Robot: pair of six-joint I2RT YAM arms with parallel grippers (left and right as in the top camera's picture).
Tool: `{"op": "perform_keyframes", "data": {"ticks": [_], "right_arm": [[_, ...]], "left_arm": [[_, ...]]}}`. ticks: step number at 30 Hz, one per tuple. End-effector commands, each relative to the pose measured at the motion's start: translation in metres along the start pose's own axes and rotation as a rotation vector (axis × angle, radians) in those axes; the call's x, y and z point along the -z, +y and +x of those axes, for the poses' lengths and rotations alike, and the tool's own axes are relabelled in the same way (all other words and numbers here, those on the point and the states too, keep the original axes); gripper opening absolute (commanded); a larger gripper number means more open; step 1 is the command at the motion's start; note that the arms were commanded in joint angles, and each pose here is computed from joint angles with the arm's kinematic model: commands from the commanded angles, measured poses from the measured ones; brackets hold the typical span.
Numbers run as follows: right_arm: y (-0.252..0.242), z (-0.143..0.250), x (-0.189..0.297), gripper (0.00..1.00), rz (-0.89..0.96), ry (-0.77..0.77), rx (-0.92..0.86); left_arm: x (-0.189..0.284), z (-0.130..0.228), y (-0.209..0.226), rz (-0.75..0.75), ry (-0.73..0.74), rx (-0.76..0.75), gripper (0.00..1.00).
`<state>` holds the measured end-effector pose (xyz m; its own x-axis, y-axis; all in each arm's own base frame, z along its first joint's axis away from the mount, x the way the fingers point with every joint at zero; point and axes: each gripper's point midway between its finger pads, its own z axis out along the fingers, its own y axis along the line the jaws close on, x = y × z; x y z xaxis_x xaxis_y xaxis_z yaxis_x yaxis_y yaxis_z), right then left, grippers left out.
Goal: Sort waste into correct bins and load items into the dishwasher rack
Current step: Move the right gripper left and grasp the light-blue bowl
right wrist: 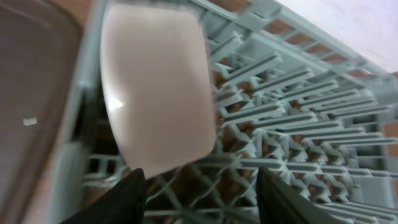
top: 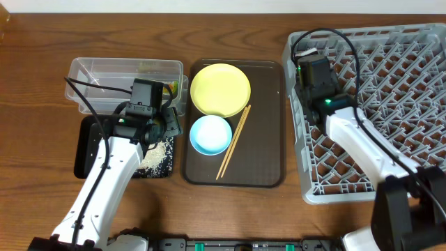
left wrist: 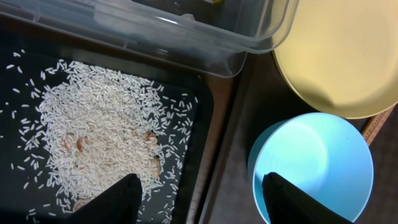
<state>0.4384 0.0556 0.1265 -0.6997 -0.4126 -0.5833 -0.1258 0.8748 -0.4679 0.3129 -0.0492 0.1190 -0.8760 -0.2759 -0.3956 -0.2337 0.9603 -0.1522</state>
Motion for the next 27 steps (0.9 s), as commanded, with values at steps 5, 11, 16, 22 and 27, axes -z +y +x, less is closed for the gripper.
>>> {"op": "perform_keyframes", "data": {"ticks": [5,11,16,22,27], "right_arm": [[0.05,-0.045,0.064,0.54,-0.354,-0.204,-0.058],[0.119,-0.055,0.112,0.48,-0.727,-0.248,-0.079],[0.172,-0.033,0.121,0.47,-0.851,-0.156,-0.012],[0.217,-0.005,0.116,0.42,-0.902,-0.04,0.026],[0.24,0.021,0.097,0.3,-0.899,0.108,-0.053]], "left_arm": [[0.0,0.009,0.006,-0.027,0.027,0.008,0.65],[0.001,0.016,0.018,-0.087,0.053,0.005,0.65],[0.003,0.017,0.042,-0.17,0.056,0.108,0.65],[0.004,0.012,0.067,-0.205,0.053,0.212,0.66],[0.004,0.011,0.07,-0.21,0.052,0.224,0.65]]}}
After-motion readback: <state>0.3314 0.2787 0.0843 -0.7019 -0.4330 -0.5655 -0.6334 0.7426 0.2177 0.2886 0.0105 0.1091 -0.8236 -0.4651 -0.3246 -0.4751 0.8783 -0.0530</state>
